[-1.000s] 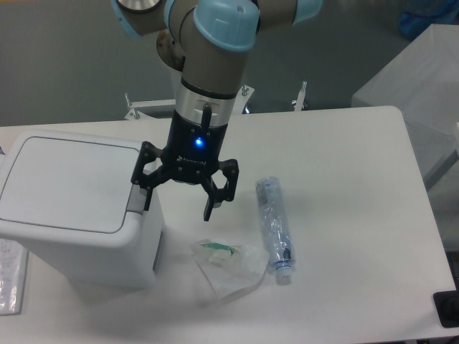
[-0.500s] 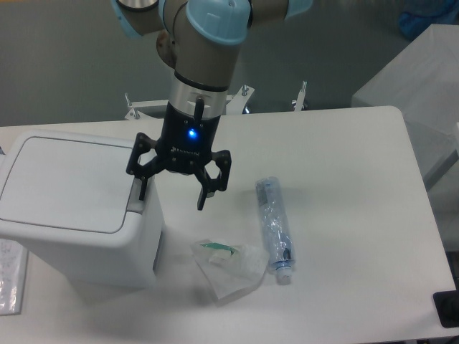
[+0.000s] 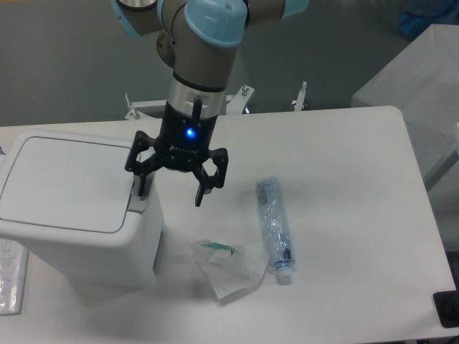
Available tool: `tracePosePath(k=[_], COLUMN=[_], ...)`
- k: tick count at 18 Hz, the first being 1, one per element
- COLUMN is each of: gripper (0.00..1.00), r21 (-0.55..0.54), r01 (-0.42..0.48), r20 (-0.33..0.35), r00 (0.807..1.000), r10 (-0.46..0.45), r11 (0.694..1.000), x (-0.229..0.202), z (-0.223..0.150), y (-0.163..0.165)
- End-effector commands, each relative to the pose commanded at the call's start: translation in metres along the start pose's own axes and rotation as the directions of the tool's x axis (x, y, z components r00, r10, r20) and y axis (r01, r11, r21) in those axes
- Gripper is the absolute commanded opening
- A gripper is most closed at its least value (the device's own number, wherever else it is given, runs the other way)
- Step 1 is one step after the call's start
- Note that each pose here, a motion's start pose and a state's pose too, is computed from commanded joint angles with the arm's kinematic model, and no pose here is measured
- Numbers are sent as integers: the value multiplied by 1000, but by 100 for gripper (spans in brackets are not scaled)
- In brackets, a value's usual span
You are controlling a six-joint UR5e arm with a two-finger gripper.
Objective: Open the trash can
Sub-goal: 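Push the gripper finger against the lid edge to flip it open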
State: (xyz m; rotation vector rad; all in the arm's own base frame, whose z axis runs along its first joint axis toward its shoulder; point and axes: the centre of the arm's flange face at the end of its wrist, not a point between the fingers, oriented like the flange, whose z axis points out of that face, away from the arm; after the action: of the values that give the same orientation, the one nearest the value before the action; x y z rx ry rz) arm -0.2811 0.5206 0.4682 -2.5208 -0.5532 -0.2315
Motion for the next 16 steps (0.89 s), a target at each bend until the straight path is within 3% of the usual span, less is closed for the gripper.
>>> tracePosePath(k=[12,16], gripper=[100,100], r21=[66,78], r01=[-29,-46], r20=[27,92], r00=[999,995], r10=[28,39], r11=[997,996], x=[-1,-54], z=[-30,-23], y=[-27,-37])
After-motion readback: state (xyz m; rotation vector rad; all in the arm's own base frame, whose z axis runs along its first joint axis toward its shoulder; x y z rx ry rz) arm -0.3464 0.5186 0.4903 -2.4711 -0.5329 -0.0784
